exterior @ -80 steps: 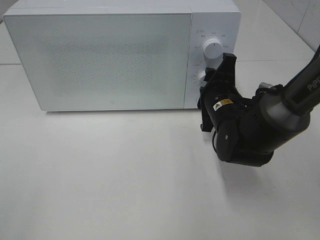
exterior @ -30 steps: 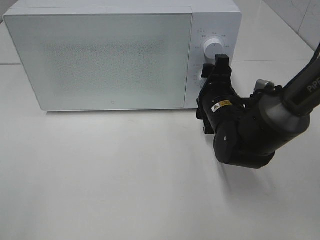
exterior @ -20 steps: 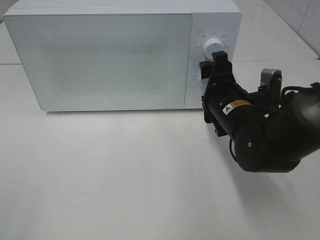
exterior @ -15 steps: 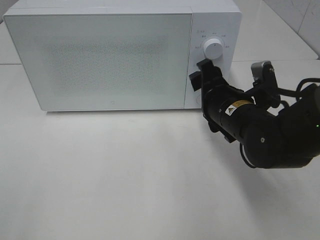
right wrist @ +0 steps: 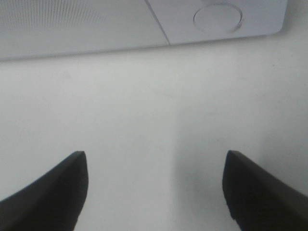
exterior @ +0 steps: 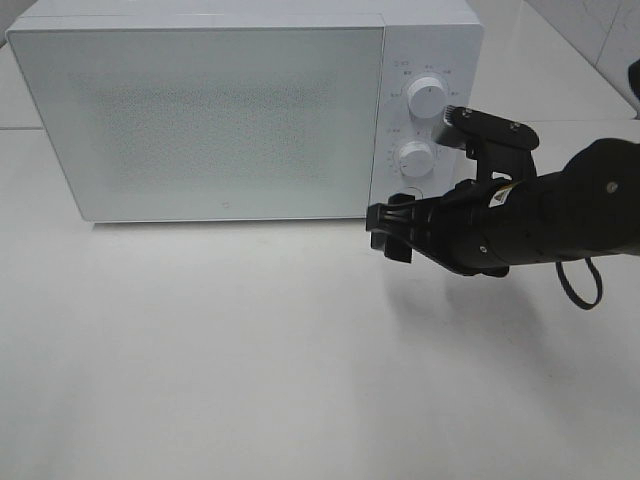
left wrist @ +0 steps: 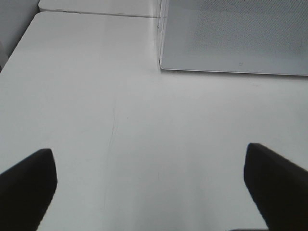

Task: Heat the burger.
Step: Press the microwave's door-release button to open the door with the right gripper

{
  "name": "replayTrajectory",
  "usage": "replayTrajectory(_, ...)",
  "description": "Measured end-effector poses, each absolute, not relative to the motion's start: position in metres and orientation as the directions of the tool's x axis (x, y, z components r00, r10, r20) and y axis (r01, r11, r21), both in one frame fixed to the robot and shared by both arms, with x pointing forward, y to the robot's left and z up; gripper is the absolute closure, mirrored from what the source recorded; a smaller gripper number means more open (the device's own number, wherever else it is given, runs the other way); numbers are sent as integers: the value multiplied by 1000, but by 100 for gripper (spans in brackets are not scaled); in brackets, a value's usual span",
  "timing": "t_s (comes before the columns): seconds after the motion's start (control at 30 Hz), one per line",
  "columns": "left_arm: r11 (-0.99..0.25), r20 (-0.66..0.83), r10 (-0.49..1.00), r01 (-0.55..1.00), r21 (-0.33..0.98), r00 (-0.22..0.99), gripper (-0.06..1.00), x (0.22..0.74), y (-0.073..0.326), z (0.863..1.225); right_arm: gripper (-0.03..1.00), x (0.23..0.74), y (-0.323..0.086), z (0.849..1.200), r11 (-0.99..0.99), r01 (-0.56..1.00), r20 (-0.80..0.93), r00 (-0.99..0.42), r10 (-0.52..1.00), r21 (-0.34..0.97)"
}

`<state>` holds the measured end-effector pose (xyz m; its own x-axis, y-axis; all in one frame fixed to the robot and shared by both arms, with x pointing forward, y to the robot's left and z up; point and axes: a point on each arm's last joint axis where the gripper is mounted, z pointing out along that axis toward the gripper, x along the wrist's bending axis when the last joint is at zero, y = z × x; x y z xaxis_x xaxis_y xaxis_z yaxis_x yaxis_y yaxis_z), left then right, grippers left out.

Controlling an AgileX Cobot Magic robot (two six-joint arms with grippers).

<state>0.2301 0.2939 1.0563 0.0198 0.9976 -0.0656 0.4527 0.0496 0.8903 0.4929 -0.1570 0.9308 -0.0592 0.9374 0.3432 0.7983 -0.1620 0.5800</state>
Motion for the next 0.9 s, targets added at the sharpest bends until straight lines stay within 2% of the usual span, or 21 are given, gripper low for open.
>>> replayTrajectory(0.1,50,-66,998,453,890,20,-3,230,294,1056,21,488,-159,934,-74,828,304,-120,945,556)
replayTrajectory(0.17,50,-66,998,453,890,20,-3,230,294,1056,21,479,-162,941,63,838,249,-232,940,542)
replayTrajectory(0.3,50,-66,998,453,890,20,-3,230,294,1056,21,469,-164,949,159,845,221,-308,926,510)
replayTrajectory(0.47,49,-65,998,453,890,20,-3,230,294,1056,21,439,-175,979,305,843,185,-419,889,444)
replayTrajectory(0.57,49,-65,998,453,890,20,-3,230,294,1056,21,435,-177,983,316,840,182,-428,885,440)
replayTrajectory(0.73,49,-65,998,453,890,20,-3,230,294,1056,21,402,-192,1017,344,831,199,-463,864,438)
replayTrajectory(0.9,49,-65,998,453,890,20,-3,230,294,1056,21,380,-203,1037,330,820,211,-466,859,467)
